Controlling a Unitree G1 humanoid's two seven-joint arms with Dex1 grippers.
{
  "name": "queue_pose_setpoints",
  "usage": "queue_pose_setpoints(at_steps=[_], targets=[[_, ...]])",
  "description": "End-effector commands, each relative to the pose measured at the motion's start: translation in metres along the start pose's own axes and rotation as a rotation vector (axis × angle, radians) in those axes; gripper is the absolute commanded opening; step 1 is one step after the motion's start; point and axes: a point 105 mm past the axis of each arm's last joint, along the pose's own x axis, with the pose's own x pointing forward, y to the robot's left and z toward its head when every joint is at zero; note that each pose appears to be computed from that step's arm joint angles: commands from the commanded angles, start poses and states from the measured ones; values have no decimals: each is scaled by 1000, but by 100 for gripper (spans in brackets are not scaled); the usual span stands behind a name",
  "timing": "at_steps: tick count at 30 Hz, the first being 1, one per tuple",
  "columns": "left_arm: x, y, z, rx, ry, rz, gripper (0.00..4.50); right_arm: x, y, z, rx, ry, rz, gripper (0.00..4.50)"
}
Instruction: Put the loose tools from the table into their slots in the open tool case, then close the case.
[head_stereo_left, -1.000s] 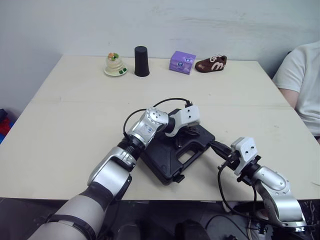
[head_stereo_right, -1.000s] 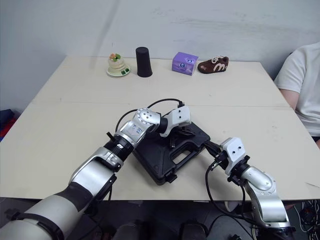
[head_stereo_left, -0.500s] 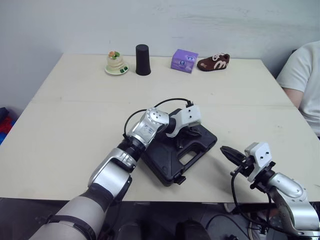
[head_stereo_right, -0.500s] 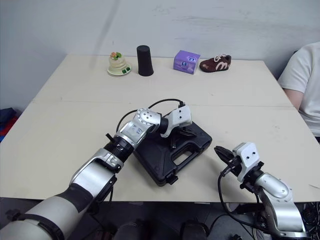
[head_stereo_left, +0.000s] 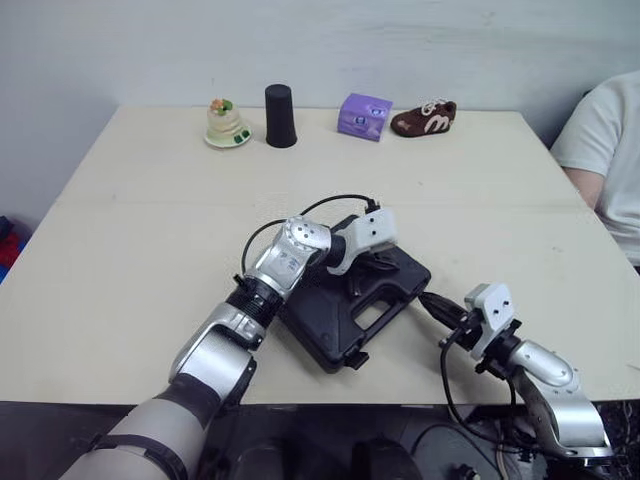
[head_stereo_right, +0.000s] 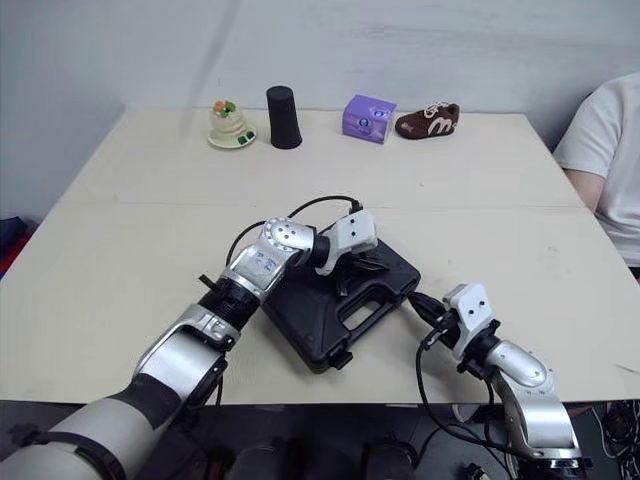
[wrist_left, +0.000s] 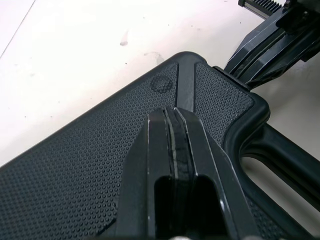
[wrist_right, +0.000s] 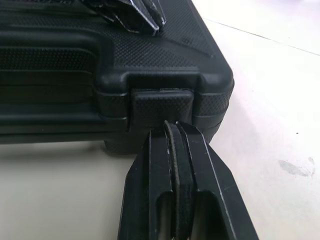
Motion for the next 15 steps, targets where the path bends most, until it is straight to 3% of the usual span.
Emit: queue_pose_setpoints(at_steps=[1, 4, 7, 10, 15], targets=[[-9, -10, -16, -5, 41, -25, 2, -12, 4, 19, -66, -26, 55, 0], [-28, -3, 18, 112, -25, 32, 2, -24, 12, 27, -164, -25, 123, 0], [-52, -25, 50, 167, -129, -55, 2, -32, 31, 36, -191, -43, 216, 0], [-75, -56, 51, 216, -181, -178, 2, -39, 45, 36, -162, -52, 275, 0], [-85, -84, 25, 196, -145, -238, 2, -36, 58, 47, -236, -130, 319, 0]])
